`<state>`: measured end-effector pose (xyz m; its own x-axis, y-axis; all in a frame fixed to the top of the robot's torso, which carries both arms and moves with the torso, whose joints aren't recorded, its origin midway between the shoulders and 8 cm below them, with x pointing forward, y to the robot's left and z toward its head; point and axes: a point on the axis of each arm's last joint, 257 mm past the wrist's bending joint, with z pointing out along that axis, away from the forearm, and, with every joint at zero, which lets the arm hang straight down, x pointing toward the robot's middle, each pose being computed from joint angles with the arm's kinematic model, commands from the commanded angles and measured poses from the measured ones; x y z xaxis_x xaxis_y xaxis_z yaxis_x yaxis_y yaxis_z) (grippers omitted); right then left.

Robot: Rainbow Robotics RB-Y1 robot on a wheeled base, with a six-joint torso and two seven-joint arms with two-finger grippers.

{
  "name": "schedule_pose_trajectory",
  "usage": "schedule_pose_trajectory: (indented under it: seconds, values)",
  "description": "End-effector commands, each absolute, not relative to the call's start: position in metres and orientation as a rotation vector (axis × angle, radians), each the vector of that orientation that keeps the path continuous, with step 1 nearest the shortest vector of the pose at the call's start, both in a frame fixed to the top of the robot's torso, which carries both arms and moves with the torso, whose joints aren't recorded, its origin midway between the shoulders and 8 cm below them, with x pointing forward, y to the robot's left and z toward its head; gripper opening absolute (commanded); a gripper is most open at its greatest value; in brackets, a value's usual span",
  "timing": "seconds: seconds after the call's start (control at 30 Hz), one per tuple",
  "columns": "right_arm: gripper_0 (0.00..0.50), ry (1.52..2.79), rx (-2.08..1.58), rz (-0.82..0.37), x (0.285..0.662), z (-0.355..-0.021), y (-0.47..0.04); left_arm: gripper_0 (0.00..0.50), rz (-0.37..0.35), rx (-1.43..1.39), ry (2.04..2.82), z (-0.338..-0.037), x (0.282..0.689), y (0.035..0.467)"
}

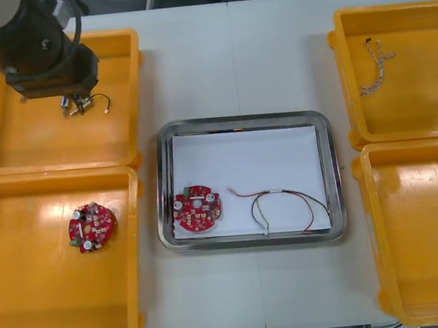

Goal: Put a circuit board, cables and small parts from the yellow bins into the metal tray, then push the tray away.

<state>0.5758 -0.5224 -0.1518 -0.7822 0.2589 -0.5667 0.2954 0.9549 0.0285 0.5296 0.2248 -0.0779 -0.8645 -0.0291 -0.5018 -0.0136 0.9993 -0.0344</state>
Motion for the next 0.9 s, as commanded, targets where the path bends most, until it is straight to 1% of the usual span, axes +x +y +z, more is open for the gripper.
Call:
schedule_pose_trajectory:
  seconds: [0.03, 0.13, 0.33, 0.4, 0.5, 0.57, 0.8, 0.9]
  values:
    - [0.500, 2.475, 0.400, -0.049, 0.593, -0.140, -0.506, 0.000, -0.089, -0.102, 2.580, -0.085, 0.525, 0.183]
    - [0.500, 2.479, 0.415, -0.040, 0.593, -0.147, -0.505, 0.000, -0.091, -0.087, 2.576, -0.094, 0.523, 0.164]
    - [0.500, 2.496, 0.457, -0.014, 0.591, -0.168, -0.503, 0.000, -0.119, -0.072, 2.569, -0.118, 0.521, 0.128]
    - [0.500, 2.504, 0.472, -0.004, 0.590, -0.175, -0.502, 0.000, -0.139, -0.065, 2.573, -0.129, 0.519, 0.115]
    - [0.500, 2.511, 0.485, 0.006, 0.590, -0.183, -0.499, 0.000, -0.144, -0.046, 2.573, -0.138, 0.518, 0.106]
    - [0.500, 2.513, 0.490, 0.010, 0.589, -0.187, -0.497, 0.000, -0.143, -0.035, 2.587, -0.147, 0.516, 0.101]
    - [0.500, 2.507, 0.506, 0.007, 0.586, -0.204, -0.500, 0.000, -0.171, -0.021, 2.599, -0.177, 0.518, 0.084]
    - [0.500, 2.513, 0.512, 0.005, 0.584, -0.208, -0.502, 0.000, -0.163, -0.019, 2.601, -0.191, 0.519, 0.081]
